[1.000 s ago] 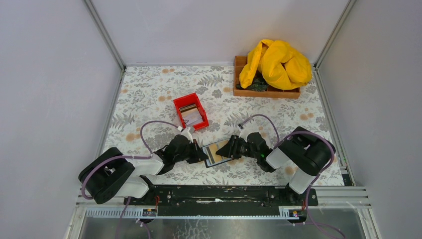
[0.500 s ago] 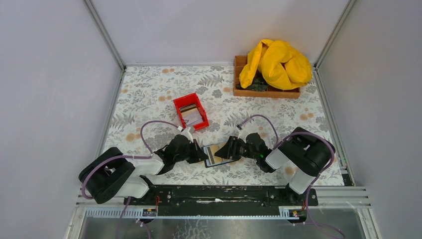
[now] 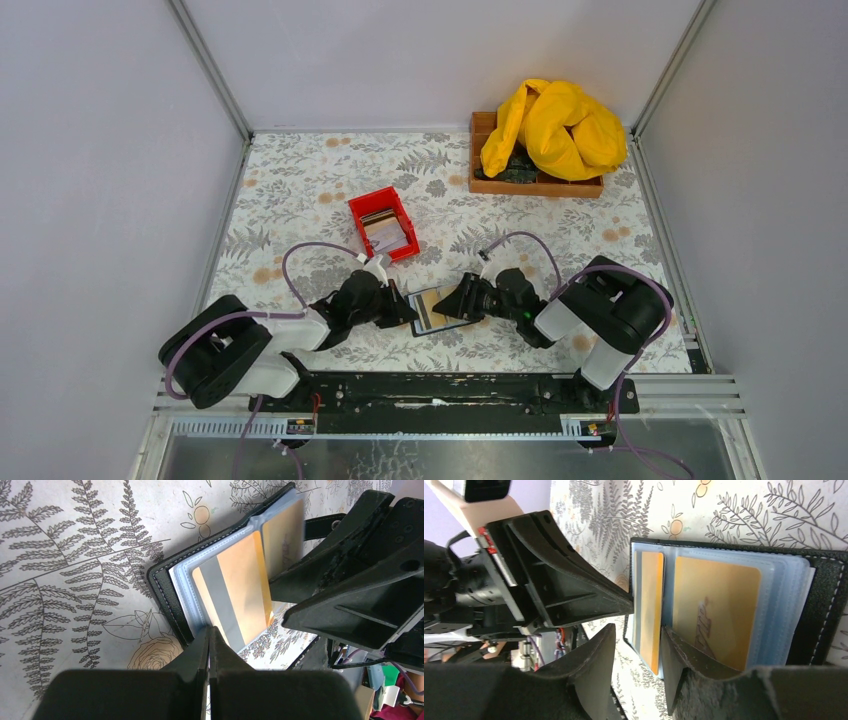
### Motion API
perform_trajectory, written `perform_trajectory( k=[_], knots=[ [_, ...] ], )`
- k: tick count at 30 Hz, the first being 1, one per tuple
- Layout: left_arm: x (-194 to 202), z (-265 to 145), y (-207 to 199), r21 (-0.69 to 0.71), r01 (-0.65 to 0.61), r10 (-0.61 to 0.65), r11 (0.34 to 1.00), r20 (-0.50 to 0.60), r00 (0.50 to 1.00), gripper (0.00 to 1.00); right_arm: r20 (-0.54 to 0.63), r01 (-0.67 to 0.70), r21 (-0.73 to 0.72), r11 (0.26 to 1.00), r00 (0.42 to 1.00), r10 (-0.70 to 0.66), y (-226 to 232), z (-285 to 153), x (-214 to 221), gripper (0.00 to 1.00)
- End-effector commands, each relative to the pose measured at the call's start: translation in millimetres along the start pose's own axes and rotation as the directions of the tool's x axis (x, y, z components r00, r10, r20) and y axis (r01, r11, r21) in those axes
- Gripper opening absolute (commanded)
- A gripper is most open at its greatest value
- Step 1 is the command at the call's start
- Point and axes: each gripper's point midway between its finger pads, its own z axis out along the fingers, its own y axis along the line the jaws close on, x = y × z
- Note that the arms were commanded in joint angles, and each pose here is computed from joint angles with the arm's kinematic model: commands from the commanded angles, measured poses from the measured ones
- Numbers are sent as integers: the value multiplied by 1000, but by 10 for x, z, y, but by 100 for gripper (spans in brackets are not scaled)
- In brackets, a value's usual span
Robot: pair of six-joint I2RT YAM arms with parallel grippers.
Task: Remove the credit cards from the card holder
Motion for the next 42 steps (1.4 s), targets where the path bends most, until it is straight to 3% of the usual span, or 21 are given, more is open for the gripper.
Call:
perform_trajectory(
  k=[1, 11, 17, 27, 42],
  knots=[
    [163, 42, 187, -69, -14, 10, 998, -60, 998, 0, -113, -1, -413, 911, 992, -51, 1074, -179, 201, 44],
    [142, 64, 148, -58, -12, 8, 998, -60, 998, 0, -130, -14, -369, 929, 991, -37, 906, -133, 272, 44],
    [141, 53, 149, -62, -18, 14, 998, -62, 998, 0, -124, 60, -199, 978, 989, -86, 521, -45, 312, 44],
    [129, 73, 122, -54, -15, 12, 998, -62, 998, 0, -74, 219, 2, 976, 973, -218, 373, -146, 85, 43],
    [176, 76, 152, -51, -5, 2, 999, -72, 997, 0, -62, 197, 12, 980, 979, -196, 293, 4, 56, 43]
  ],
)
